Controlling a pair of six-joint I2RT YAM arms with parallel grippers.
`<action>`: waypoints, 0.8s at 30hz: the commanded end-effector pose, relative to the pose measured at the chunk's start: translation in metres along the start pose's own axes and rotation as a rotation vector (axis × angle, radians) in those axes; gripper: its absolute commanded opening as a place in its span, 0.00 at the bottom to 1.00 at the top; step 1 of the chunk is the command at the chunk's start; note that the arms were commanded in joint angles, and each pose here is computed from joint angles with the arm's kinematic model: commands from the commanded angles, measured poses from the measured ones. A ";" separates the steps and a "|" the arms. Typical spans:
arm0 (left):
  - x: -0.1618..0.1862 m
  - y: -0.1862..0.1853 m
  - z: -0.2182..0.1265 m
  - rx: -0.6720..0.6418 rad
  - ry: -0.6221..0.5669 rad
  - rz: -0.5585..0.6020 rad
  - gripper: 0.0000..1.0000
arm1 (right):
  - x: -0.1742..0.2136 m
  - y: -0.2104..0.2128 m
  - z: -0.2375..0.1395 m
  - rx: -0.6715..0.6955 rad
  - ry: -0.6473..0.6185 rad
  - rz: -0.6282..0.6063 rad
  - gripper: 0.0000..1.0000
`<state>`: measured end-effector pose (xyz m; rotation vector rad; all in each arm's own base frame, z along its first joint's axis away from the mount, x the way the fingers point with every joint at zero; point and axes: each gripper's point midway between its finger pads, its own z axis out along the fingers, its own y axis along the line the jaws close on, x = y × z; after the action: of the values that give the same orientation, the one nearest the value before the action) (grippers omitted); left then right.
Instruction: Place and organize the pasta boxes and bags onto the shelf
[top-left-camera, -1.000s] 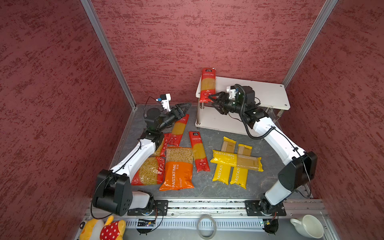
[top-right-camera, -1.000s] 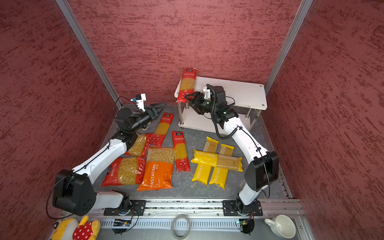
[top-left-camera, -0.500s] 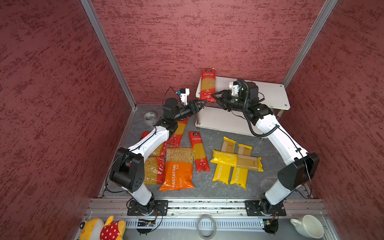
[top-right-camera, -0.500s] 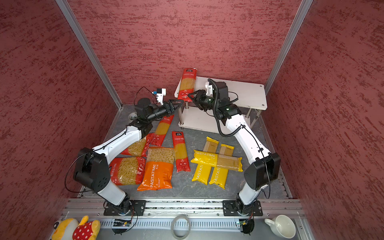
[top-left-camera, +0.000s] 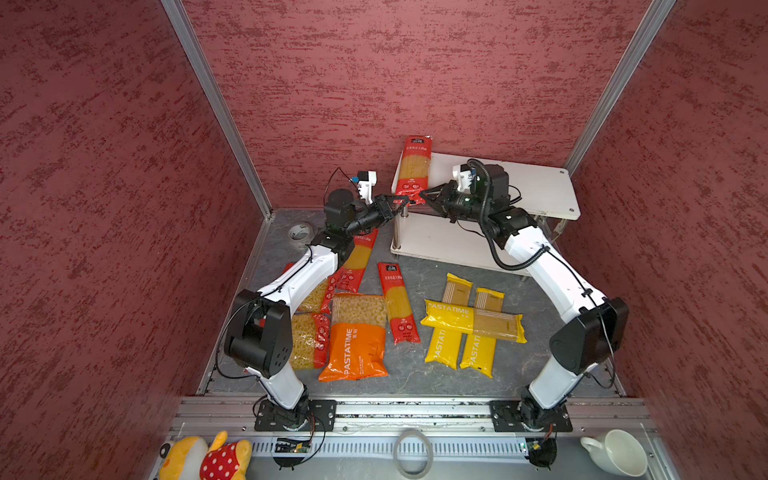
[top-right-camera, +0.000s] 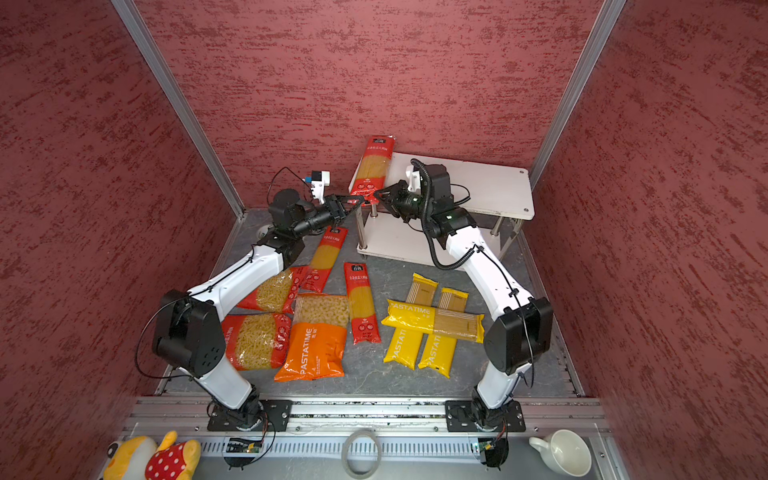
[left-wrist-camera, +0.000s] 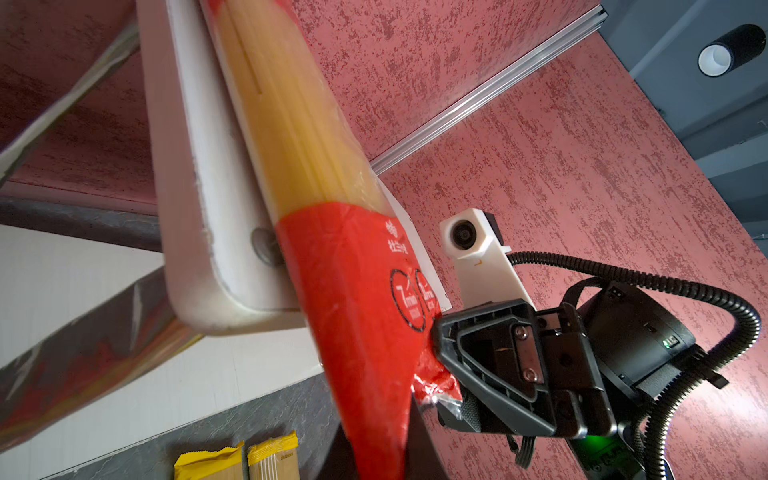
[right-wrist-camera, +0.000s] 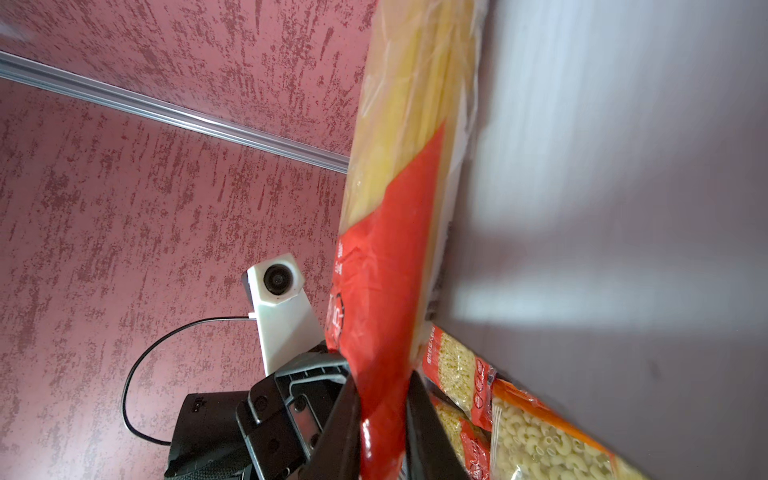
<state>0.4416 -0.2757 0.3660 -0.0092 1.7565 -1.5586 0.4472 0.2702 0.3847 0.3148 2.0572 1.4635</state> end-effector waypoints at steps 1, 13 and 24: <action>-0.010 -0.013 -0.008 0.024 -0.033 0.041 0.14 | 0.001 0.012 0.002 -0.052 -0.002 -0.007 0.19; -0.024 -0.010 -0.011 0.025 -0.055 0.037 0.15 | -0.005 0.012 0.014 -0.069 -0.007 0.012 0.16; -0.019 -0.015 -0.017 0.039 -0.053 0.034 0.53 | -0.004 0.014 0.003 -0.043 -0.023 -0.042 0.40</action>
<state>0.4487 -0.2606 0.3707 -0.0368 1.7291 -1.5550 0.4552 0.2809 0.3793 0.3019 2.0439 1.5007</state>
